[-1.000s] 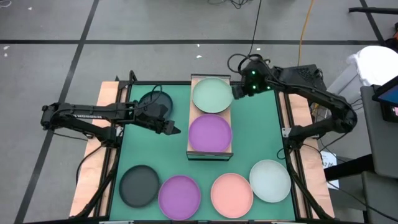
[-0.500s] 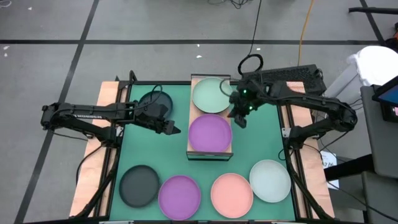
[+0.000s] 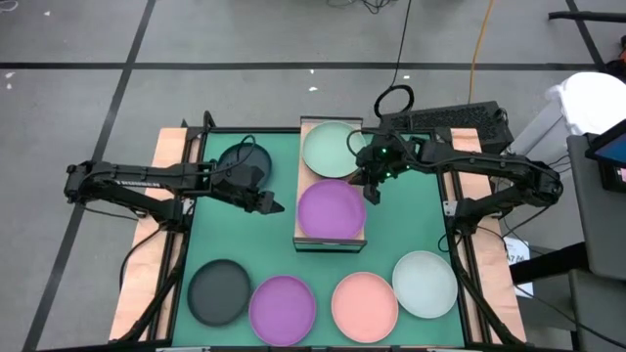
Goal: Place and stack plates onto a shelf
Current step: Stack the light green plate on top of the black plate
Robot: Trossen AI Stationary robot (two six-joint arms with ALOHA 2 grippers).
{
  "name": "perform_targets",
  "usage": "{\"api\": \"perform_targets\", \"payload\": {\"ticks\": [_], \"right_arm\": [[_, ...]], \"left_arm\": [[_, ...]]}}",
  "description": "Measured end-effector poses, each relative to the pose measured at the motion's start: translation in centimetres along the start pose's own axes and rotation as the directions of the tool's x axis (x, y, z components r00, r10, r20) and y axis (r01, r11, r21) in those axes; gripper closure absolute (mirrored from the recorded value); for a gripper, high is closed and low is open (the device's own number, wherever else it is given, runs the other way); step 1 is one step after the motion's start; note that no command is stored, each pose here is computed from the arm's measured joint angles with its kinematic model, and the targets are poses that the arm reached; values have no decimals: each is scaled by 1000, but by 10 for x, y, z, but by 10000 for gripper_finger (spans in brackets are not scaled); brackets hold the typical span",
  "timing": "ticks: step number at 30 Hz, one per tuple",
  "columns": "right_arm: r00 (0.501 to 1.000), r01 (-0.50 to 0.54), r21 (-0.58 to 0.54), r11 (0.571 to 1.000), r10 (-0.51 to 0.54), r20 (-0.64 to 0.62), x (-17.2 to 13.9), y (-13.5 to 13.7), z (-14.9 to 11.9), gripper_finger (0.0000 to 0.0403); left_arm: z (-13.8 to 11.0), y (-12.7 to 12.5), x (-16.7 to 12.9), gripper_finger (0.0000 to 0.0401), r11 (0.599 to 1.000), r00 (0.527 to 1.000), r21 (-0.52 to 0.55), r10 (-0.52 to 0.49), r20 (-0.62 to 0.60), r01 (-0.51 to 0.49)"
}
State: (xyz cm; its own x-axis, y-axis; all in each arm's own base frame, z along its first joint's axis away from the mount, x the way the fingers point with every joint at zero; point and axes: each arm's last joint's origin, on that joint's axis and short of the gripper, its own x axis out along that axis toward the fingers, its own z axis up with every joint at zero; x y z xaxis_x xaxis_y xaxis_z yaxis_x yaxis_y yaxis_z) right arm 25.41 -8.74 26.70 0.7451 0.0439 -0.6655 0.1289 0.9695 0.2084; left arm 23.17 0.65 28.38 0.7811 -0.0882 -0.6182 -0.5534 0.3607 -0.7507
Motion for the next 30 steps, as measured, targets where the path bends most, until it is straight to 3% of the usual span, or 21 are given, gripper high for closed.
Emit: {"api": "perform_targets", "payload": {"ticks": [16,26,30], "right_arm": [[994,106,-25,994,-106,9,1,-3,0,403],[994,108,-39,993,-106,34,1,-3,3,403],[993,102,10,995,-102,58,-4,-2,5,403]], "left_arm": [[0,0,0,151,1000,1000,1,0,1,0],[0,0,0,151,1000,1000,-6,7,17,-7],[0,0,0,151,1000,1000,-15,7,17,-7]]}}
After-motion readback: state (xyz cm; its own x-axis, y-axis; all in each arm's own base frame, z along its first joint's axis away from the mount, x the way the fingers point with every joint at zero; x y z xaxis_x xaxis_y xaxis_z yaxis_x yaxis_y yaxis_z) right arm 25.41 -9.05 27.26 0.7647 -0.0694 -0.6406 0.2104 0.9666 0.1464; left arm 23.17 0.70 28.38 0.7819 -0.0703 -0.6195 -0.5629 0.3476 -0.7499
